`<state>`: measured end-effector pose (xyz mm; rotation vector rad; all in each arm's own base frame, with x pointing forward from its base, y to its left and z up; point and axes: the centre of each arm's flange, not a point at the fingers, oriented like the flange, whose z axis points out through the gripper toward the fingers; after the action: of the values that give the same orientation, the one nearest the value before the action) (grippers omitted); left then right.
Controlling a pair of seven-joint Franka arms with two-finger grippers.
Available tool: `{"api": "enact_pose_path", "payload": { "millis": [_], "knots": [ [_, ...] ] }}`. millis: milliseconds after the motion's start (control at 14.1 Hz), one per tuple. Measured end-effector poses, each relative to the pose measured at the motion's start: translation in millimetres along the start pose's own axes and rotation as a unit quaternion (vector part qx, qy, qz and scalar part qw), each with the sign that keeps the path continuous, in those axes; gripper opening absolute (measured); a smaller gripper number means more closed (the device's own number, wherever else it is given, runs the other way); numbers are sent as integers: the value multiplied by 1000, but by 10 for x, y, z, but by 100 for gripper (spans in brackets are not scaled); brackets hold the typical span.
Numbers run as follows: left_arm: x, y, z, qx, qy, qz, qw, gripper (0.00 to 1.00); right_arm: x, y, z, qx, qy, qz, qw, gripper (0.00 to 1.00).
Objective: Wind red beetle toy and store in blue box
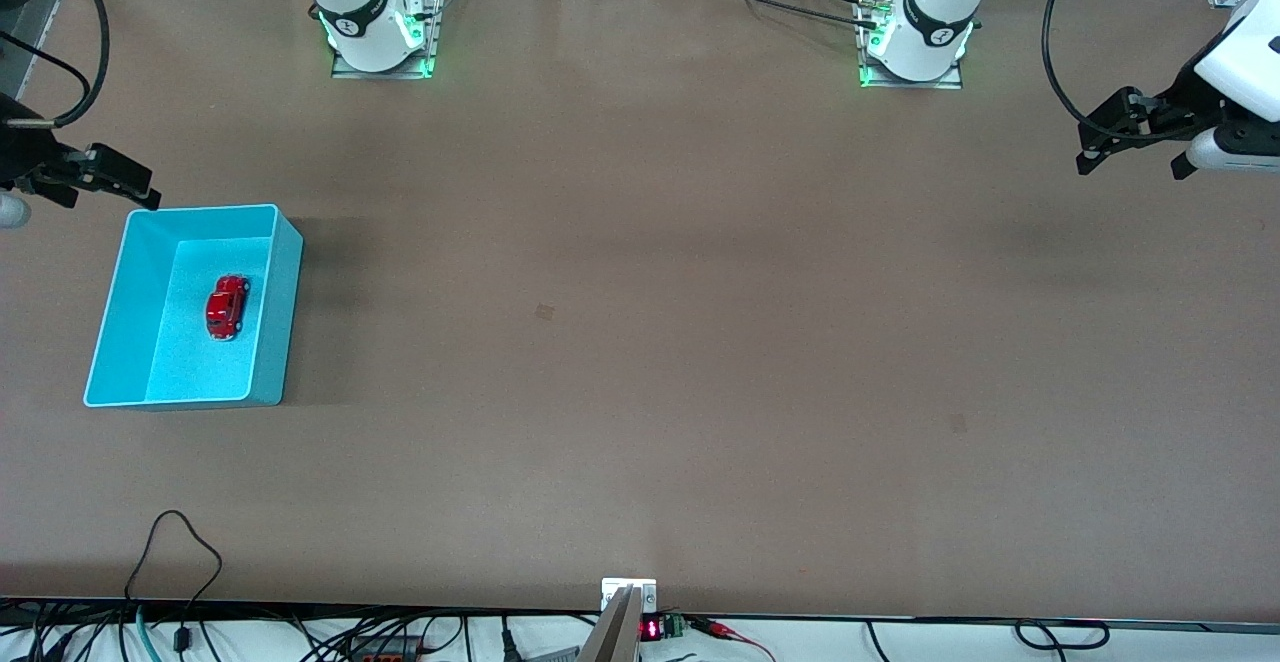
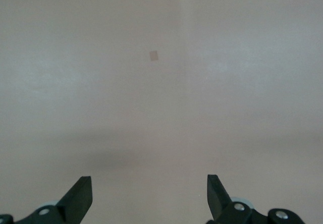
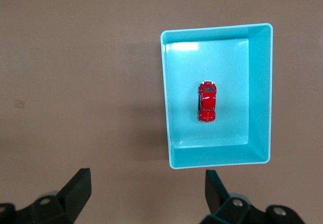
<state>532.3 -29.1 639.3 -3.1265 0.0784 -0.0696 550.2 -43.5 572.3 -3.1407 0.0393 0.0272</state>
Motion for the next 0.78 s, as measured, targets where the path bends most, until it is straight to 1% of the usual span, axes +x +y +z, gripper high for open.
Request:
{"api": "enact_pose_path", "payload": {
  "millis": [285, 498, 783],
  "knots": [
    [72, 18, -2, 0, 3, 1, 1000, 100, -140, 3, 81, 1, 8, -1, 1000, 100],
    [85, 20, -9, 0, 4, 2, 1000, 100, -191, 3, 93, 2, 9, -1, 1000, 100],
    [75, 23, 0, 0, -1, 2, 1000, 100, -250, 3, 58, 3, 1, -1, 1000, 100]
  ]
}}
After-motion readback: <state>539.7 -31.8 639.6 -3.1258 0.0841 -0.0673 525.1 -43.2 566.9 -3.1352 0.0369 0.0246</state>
